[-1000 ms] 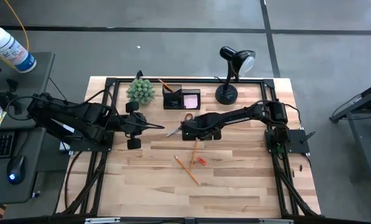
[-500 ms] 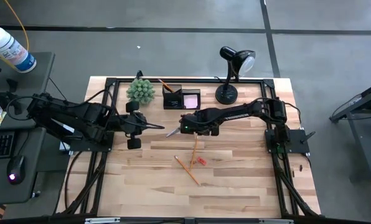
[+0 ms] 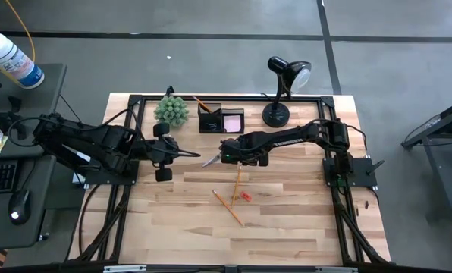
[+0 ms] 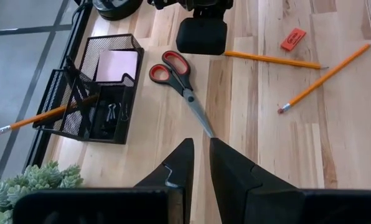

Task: Pick and place office supplies into organizer
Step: Put the top pencil into the black desk organizer

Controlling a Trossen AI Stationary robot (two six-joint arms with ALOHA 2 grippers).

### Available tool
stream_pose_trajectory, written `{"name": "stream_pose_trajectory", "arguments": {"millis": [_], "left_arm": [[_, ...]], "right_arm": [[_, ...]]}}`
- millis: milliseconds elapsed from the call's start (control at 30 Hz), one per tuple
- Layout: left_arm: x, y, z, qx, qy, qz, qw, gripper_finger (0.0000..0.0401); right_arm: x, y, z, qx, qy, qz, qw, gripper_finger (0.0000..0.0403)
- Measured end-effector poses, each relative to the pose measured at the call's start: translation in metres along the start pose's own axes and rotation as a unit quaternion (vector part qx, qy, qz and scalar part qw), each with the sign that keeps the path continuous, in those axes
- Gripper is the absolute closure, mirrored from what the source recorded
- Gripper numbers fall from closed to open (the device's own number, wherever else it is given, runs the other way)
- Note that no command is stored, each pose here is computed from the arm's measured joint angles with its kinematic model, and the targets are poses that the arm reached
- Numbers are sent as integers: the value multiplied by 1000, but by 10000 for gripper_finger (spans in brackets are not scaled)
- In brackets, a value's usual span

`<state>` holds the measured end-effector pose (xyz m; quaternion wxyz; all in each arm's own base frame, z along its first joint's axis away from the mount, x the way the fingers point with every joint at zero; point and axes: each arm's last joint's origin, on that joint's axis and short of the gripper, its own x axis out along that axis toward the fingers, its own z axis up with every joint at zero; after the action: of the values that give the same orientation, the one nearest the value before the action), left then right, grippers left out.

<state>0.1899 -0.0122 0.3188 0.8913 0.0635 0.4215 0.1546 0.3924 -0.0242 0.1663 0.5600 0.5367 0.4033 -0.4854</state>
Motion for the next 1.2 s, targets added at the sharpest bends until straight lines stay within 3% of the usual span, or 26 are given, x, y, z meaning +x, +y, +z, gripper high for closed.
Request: {"name": "stream_pose_trajectory", "arguments": {"millis": [500, 967, 1200], "left_arm": [[0, 0, 2, 4, -8, -1, 1000, 359], [0, 0, 2, 4, -8, -1, 1000, 359], [0, 0, 2, 4, -8, -1, 1000, 359]], "right_arm": [[23, 3, -8, -4, 34, -10, 999, 222], [23, 2, -10, -8, 28, -10, 1000, 282], [23, 4, -11, -9, 34, -3, 999, 284]]}}
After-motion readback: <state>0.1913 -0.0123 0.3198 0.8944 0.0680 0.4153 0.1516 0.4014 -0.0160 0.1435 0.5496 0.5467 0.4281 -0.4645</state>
